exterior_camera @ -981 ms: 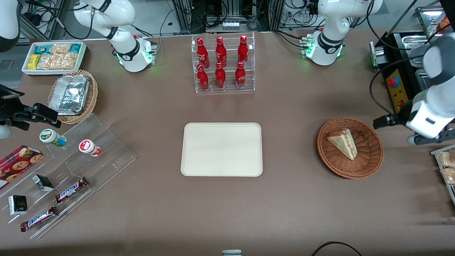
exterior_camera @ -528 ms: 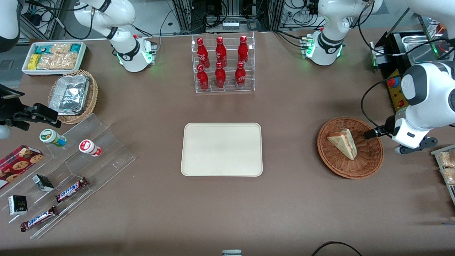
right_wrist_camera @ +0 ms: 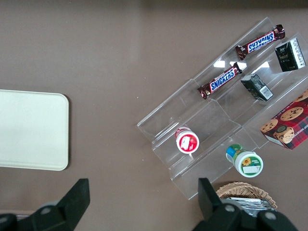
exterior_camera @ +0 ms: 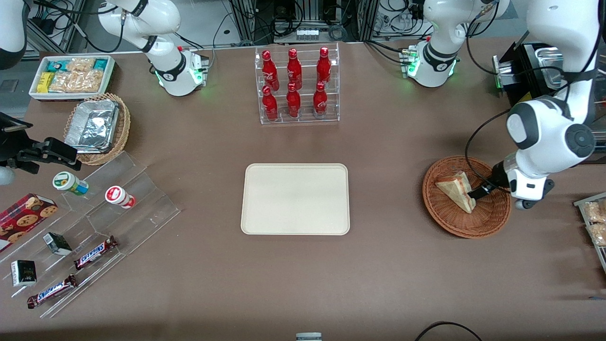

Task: Place sandwich from basket to tray
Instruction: 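Lower the left gripper and close it on the triangular sandwich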

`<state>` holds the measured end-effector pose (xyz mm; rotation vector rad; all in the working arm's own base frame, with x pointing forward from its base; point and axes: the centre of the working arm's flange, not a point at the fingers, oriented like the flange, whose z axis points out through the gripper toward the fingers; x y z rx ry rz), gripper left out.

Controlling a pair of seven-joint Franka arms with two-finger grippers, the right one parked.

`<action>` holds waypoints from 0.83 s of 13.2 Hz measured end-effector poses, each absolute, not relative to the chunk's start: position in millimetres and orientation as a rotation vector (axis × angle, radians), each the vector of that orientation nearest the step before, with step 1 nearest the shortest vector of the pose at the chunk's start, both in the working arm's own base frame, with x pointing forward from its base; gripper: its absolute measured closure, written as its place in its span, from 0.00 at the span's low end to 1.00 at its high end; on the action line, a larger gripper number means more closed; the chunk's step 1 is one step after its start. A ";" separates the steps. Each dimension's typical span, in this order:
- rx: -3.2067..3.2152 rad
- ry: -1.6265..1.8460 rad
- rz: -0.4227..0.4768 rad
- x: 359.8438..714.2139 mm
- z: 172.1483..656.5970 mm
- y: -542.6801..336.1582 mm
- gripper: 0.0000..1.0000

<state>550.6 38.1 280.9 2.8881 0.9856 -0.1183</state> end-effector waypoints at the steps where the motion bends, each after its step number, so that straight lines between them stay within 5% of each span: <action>1: 2.864 1.043 -0.139 549.2 273.2 36.4 0.00; 8: 2.848 1.150 -0.237 544.6 225.7 -7.9 0.05; 11: 2.867 1.116 -0.254 544.0 229.6 -7.5 0.40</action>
